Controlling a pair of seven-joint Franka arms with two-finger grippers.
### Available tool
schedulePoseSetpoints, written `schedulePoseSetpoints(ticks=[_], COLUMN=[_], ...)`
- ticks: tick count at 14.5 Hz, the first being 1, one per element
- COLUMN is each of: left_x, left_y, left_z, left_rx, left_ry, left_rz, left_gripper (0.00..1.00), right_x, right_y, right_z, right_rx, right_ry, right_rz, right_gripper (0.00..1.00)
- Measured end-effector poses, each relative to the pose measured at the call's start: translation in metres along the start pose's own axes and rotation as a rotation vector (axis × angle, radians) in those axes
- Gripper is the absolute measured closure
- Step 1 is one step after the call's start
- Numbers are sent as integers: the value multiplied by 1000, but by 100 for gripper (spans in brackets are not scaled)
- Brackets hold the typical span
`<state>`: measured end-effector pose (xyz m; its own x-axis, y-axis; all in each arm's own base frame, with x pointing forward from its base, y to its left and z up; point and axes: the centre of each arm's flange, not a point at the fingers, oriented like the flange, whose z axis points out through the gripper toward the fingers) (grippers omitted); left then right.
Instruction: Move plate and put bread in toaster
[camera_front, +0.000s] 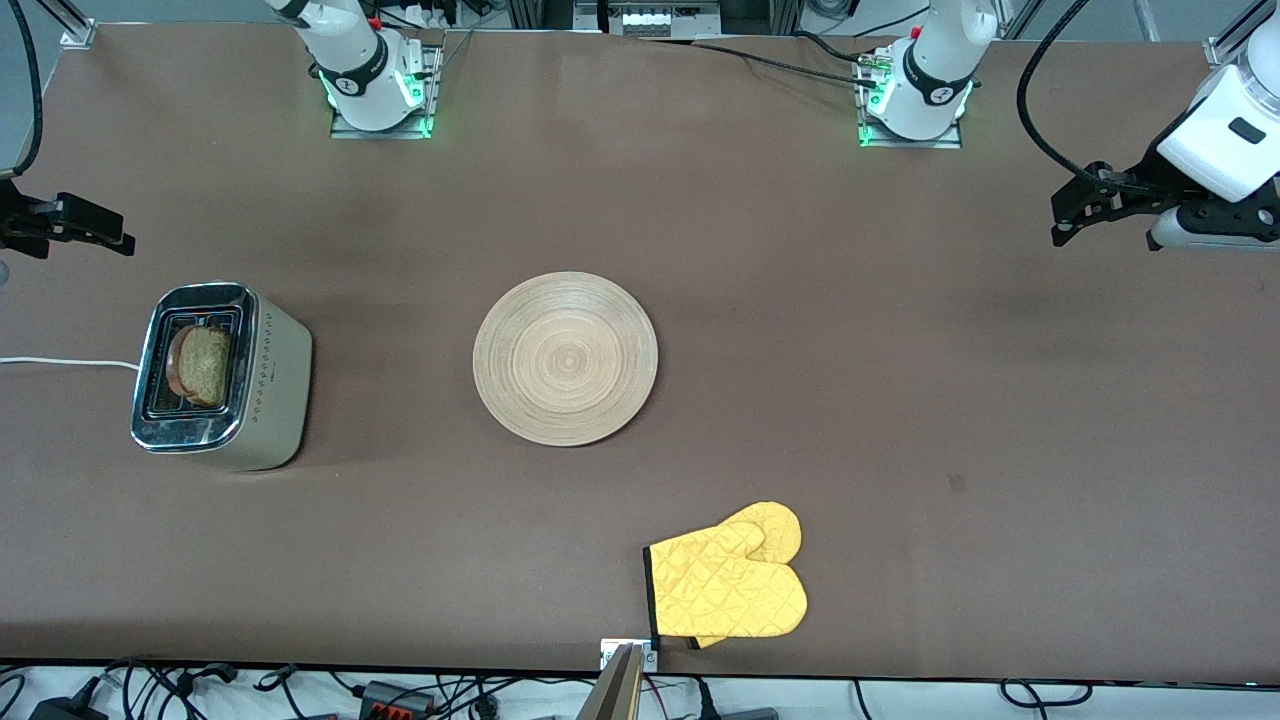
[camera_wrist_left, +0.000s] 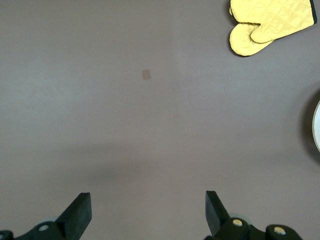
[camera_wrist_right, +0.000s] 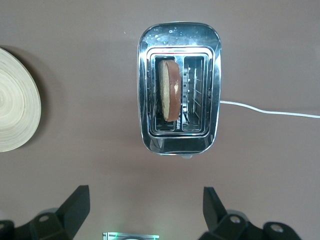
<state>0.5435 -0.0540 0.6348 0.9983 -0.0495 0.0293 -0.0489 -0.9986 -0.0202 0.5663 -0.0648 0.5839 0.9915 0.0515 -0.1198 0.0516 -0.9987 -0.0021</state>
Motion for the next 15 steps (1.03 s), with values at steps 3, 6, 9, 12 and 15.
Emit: schedulePoseSetpoints(ticks=[3,6,9,12,15], left_x=[0,0,0,0,0], left_y=[0,0,0,0,0], left_z=[0,0,0,0,0], left_rx=[0,0,0,0,0], left_ry=[0,0,0,0,0], left_rz=[0,0,0,0,0], left_gripper=[0,0,0,0,0], right_x=[0,-4,-3,-3,-2], right_y=[7,34,45,47,46], right_z=[1,4,8,7,8], right_rx=[1,7,9,9,9], right_ry=[-1,-4,-10,-7,-8], right_rz=[20,69,88,91,89], right_gripper=[0,0,0,0,0])
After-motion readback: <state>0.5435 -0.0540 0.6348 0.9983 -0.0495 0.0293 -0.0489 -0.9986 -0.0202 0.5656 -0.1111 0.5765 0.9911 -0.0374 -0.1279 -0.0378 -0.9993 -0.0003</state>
